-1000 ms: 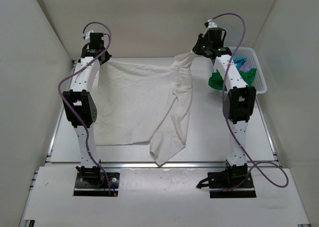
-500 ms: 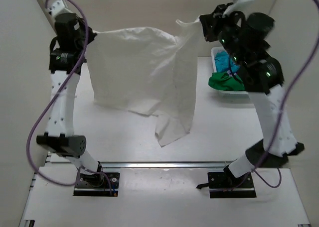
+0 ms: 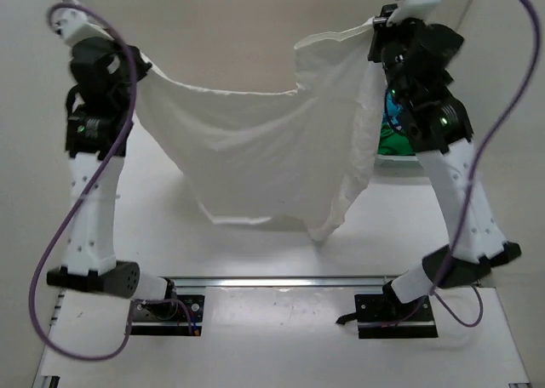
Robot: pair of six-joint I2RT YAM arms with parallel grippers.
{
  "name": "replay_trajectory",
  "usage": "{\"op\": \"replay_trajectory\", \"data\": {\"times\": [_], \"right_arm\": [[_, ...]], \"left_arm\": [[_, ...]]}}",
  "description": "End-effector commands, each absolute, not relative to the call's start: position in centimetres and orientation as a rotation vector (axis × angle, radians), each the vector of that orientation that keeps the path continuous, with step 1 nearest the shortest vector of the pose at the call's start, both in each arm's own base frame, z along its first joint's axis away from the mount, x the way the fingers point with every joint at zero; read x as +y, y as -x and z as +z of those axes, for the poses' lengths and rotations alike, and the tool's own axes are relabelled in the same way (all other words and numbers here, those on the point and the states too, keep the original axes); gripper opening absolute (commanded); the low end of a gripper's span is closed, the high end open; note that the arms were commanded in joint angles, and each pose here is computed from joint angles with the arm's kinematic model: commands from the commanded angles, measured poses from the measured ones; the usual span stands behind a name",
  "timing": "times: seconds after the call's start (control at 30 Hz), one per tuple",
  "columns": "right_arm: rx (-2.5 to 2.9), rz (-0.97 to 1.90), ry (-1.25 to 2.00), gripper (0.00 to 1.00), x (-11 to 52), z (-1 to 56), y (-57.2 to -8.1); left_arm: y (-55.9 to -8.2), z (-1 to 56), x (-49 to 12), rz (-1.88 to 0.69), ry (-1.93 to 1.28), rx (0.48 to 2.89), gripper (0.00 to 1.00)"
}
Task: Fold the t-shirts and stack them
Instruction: Flatten out the tshirt
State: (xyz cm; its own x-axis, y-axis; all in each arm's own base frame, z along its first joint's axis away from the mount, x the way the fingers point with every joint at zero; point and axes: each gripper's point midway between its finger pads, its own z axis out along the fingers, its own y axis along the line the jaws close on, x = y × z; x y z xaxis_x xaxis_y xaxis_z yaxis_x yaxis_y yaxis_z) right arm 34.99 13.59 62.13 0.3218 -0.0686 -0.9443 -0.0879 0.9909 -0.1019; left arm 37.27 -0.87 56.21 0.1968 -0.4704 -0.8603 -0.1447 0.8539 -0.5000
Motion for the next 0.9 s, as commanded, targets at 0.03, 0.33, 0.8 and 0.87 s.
{"op": "replay_trajectory", "data": {"times": [0.03, 0.33, 0.8, 0.87], "right_arm": [[1.579, 0.291, 0.174, 0.0, 15.8, 49.6, -45.3], [1.371, 0.403, 0.058, 0.0, 11.8, 55.1, -53.2], [1.252, 0.449, 0.105, 0.0, 10.5, 61.4, -45.9], [1.389, 0.415, 0.122, 0.01, 12.0, 56.7, -46.7]], "left_arm": [[-46.0, 41.3, -1.1, -0.129, 0.566, 1.758, 0.0], [-53.0, 44.3, -3.1, -0.294, 0.55, 1.664, 0.0], [-48.4, 53.8, 0.8, -0.428, 0.563, 1.417, 0.0], [-48.8, 48.8, 0.7, -0.384, 0.591, 1.536, 0.0]]}}
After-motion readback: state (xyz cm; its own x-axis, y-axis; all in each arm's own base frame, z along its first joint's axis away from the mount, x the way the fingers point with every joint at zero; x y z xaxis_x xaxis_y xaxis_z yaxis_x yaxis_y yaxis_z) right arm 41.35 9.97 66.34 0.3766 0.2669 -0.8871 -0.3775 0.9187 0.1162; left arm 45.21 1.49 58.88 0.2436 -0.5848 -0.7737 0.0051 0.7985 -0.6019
